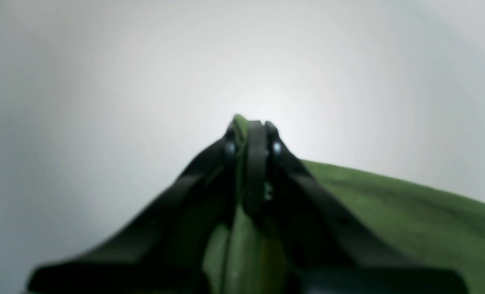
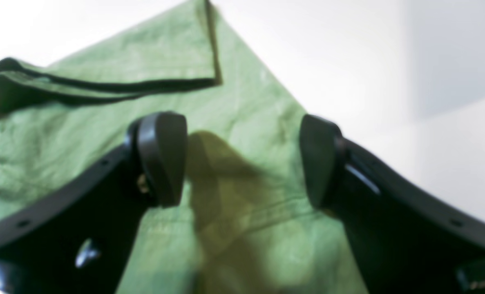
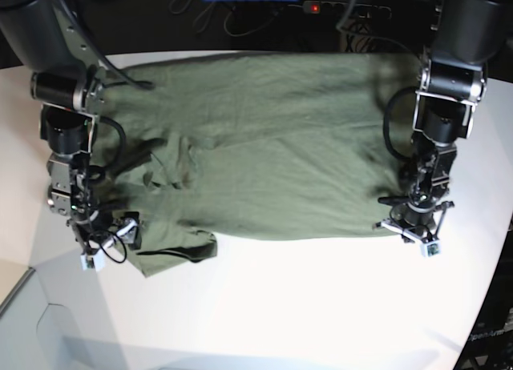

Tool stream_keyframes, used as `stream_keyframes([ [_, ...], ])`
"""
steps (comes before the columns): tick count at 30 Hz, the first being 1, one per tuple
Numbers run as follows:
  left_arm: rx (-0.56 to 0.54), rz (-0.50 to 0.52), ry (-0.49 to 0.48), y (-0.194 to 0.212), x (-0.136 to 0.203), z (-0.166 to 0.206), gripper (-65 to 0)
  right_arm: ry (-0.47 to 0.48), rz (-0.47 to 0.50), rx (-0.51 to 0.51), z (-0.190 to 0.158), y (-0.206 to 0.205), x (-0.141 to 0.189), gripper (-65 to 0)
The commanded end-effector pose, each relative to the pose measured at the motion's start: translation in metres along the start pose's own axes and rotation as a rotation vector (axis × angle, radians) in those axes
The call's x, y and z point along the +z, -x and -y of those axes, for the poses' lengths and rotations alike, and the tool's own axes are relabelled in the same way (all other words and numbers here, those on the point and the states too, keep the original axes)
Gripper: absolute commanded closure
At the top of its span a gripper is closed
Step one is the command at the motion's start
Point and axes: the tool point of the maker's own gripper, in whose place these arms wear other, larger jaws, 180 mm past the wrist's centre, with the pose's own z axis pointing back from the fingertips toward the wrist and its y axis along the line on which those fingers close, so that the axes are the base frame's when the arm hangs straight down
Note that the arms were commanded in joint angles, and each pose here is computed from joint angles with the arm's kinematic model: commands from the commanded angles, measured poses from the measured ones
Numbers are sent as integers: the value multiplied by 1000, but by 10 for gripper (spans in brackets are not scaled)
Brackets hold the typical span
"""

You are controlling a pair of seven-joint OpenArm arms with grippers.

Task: Layout the t-shirt on the table in an organized manner, then fold the t-shirt properly
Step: 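Grasp the hem with both grippers and lift it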

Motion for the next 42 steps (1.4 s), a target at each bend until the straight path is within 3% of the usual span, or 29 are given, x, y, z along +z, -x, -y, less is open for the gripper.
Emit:
stream_keyframes([
  [1,-5,-36,-9,3,-1,-4,-2,52,33,6,15,-16,2,-419],
  [4,-7,-38,-9,3,0,-4,-2,105,-2,40,27,-3,1,-414],
  [6,-7,-38,-9,3,0,-4,-2,93,-29,72,22,4,0,-369],
  [11,-9,-47,-11,10,1,-5,-2,85,-83,129,21,20,-1,-83],
  [13,-9,-48,-11,11,1,-5,-2,88,-88,130,22,20,-1,0],
  [19,2,-48,-9,14,3,-6,-2,92,-76,126,25,15,0,0],
  [23,-8,18,38,-5,8,9,-2,104,-33,147,32,-1,5,0],
  [29,-33,139,128,-33,31,34,-2,165,64,160,49,-25,37,0],
  [34,-44,177,162,-38,43,42,-2,208,151,166,50,-44,70,0],
  [42,63,195,105,-43,63,9,-2,250,212,202,37,-50,117,0],
])
